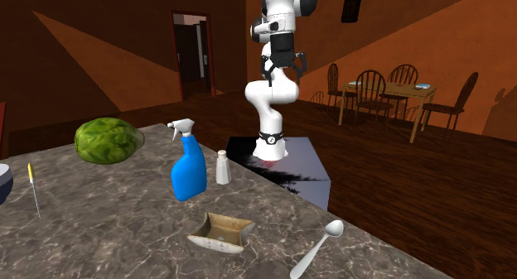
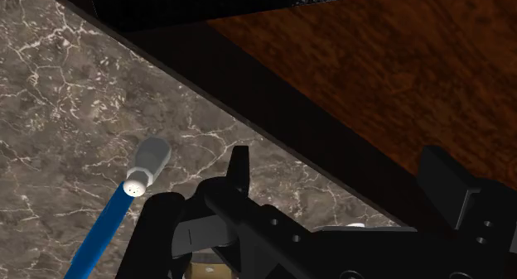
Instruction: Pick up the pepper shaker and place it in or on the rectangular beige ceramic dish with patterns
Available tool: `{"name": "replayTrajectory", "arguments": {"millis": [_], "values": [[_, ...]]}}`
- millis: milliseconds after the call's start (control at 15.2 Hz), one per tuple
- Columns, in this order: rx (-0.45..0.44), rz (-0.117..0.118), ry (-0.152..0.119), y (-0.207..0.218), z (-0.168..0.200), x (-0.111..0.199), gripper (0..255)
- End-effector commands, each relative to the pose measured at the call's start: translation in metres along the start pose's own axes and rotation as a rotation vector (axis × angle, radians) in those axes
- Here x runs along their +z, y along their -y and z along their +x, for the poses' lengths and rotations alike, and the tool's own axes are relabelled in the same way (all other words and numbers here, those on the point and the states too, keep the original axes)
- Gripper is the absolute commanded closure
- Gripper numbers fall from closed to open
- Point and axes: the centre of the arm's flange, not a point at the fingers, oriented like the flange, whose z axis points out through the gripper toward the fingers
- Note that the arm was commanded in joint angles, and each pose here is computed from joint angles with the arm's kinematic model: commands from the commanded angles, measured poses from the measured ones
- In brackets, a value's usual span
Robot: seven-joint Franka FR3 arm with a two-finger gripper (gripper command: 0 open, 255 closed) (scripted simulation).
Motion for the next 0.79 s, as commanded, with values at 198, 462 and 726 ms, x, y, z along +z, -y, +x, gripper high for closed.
{"name": "replayTrajectory", "arguments": {"millis": [198,462,726], "values": [[0.006,-0.025,0.0,-0.02,0.019,0.025,0],[0.013,-0.059,-0.001,-0.049,0.045,0.057,0],[0.021,-0.092,-0.001,-0.078,0.07,0.088,0]]}}
